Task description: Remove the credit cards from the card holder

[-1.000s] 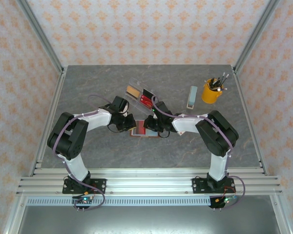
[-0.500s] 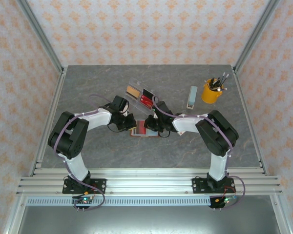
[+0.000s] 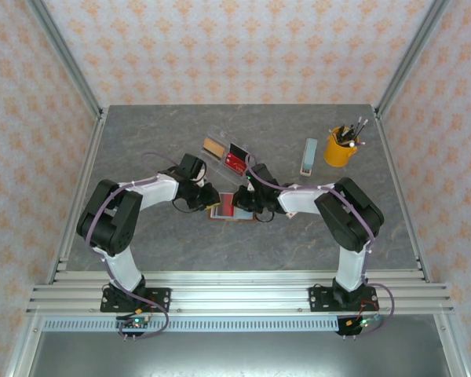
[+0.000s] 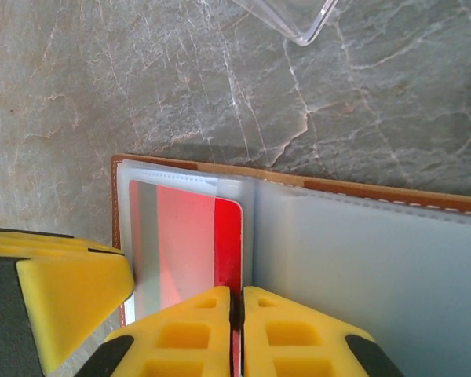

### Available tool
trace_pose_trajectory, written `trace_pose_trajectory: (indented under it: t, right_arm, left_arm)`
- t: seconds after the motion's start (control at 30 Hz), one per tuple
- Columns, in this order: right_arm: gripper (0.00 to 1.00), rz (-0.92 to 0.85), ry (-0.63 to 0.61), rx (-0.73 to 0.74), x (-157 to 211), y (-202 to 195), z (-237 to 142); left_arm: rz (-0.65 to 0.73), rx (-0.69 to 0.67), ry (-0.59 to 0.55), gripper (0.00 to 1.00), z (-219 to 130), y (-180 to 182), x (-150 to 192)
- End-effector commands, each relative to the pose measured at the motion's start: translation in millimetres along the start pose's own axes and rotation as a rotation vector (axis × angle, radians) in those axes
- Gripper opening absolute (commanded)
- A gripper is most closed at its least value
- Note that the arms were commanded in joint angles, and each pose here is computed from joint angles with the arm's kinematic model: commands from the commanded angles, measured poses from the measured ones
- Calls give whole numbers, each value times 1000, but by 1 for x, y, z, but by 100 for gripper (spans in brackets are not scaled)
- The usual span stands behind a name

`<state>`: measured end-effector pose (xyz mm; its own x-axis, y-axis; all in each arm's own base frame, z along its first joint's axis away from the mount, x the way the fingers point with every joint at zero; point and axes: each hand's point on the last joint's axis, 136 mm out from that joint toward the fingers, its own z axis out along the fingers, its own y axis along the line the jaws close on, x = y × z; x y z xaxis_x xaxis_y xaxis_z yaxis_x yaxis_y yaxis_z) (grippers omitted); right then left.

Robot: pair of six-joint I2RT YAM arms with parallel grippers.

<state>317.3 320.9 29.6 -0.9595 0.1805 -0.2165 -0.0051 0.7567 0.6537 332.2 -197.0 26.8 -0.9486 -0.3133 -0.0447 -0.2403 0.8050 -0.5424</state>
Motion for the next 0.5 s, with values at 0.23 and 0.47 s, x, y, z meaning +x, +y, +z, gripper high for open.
trace_pose_trajectory:
  t: [0.23,0.47]
  right_arm:
    - [8,11,3,57,7,-22,-11]
    - [9,6,-20,31,3,-16,-19]
  left_arm:
    - [-39,-97,11,22,2,27,3]
    - [-39,-82,17,19,3,24,3]
